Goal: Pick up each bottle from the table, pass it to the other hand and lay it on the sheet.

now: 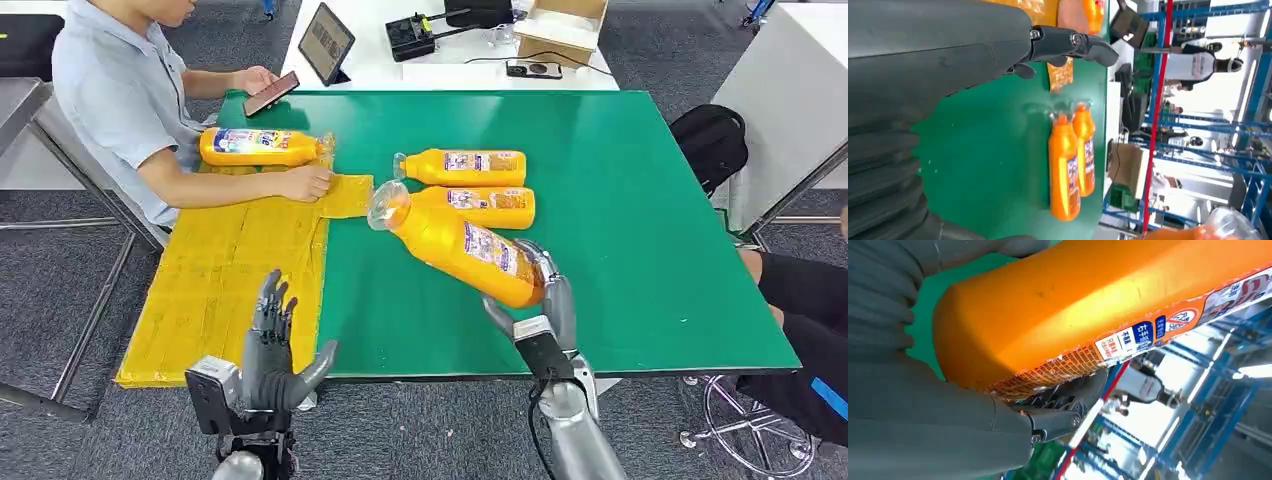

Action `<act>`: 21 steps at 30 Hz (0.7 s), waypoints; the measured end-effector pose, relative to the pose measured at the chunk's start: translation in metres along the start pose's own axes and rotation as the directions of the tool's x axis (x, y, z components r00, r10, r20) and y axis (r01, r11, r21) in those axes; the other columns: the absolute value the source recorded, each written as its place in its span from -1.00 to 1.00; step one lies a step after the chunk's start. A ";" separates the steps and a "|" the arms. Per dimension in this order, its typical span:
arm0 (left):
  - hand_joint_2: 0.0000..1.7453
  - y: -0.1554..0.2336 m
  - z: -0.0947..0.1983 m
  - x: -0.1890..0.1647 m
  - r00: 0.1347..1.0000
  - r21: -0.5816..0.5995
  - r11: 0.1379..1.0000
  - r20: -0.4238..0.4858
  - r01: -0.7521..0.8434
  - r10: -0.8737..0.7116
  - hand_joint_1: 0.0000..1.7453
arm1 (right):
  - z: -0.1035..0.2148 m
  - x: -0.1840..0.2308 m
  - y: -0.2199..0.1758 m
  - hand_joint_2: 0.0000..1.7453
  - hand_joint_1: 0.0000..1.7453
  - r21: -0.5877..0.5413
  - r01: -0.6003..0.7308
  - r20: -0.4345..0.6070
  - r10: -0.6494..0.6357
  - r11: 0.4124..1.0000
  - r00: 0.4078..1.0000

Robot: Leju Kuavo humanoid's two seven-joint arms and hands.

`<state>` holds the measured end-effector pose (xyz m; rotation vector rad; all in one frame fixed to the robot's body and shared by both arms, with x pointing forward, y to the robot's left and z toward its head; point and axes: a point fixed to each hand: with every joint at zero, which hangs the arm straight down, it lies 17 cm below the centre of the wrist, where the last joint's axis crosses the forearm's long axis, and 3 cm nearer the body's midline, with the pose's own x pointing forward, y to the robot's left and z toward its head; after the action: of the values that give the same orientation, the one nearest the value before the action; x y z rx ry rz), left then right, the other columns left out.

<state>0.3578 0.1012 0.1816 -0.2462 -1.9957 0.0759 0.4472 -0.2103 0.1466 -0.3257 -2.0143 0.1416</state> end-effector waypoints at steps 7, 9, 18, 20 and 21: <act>1.00 -0.037 0.005 0.004 0.998 -0.098 0.993 -0.012 -0.067 0.066 -1.00 | 0.028 0.036 0.073 1.00 1.00 0.198 -0.023 0.098 0.004 0.980 0.995; 1.00 -0.043 0.006 0.006 0.997 -0.113 0.990 -0.014 -0.079 0.078 -1.00 | 0.034 0.045 0.090 1.00 1.00 0.231 -0.010 0.109 -0.016 0.973 0.994; 1.00 -0.053 0.002 0.021 0.997 -0.133 0.990 0.059 -0.047 0.055 -1.00 | 0.051 0.071 0.135 1.00 1.00 0.329 0.037 0.126 -0.083 0.944 0.989; 1.00 -0.060 0.000 0.027 0.995 -0.163 0.984 0.058 -0.070 0.081 -1.00 | 0.054 0.072 0.141 1.00 1.00 0.332 0.055 0.111 -0.097 0.942 0.989; 1.00 -0.065 0.001 0.028 0.994 -0.183 0.979 0.046 -0.093 0.104 -1.00 | 0.055 0.072 0.143 1.00 1.00 0.333 0.060 0.106 -0.100 0.941 0.989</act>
<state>0.3365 0.0433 0.2165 -0.4644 -2.0471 -0.0358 0.3922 -0.0502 0.1492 -0.0221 -2.0779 0.4507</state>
